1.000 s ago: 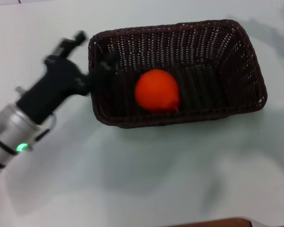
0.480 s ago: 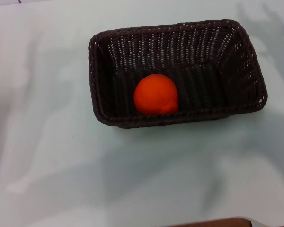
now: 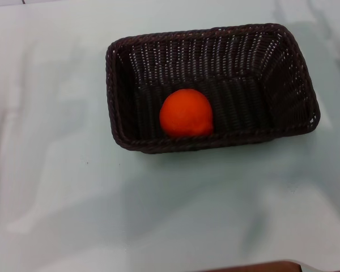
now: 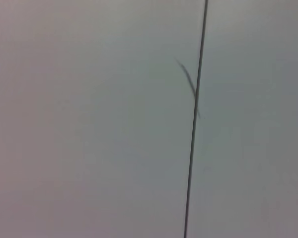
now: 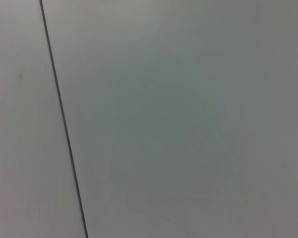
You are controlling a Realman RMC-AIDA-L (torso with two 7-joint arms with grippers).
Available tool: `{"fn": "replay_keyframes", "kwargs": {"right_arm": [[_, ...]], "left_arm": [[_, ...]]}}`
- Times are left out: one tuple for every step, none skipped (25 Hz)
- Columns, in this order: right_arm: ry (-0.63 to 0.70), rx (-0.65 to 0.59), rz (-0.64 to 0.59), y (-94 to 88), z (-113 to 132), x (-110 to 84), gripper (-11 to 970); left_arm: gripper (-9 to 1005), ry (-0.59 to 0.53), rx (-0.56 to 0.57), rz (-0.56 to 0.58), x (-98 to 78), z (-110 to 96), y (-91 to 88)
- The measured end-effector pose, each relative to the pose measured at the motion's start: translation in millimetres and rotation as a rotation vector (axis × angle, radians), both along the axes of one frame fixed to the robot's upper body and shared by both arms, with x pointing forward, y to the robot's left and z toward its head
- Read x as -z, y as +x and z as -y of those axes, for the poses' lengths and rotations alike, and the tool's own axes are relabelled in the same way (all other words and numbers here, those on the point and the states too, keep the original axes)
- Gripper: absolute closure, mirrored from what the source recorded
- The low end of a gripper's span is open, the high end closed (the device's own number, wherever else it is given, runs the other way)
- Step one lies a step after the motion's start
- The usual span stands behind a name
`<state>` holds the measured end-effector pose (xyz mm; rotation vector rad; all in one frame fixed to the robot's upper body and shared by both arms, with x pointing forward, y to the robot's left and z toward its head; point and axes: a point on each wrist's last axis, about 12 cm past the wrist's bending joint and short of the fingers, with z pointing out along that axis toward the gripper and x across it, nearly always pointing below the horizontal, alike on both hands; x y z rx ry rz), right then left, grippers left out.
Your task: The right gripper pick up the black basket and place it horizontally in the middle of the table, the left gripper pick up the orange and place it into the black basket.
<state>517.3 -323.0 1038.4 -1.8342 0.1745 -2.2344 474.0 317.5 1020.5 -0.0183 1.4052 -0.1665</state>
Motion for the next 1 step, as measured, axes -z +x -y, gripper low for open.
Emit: {"fn": "replay_keyframes", "kwargs": {"right_arm": [[0.0,0.0,0.0,0.0,0.0,0.0,168]], "left_arm": [[88,0.004,-0.005,0.002,-0.1,-0.2,0.1]]}}
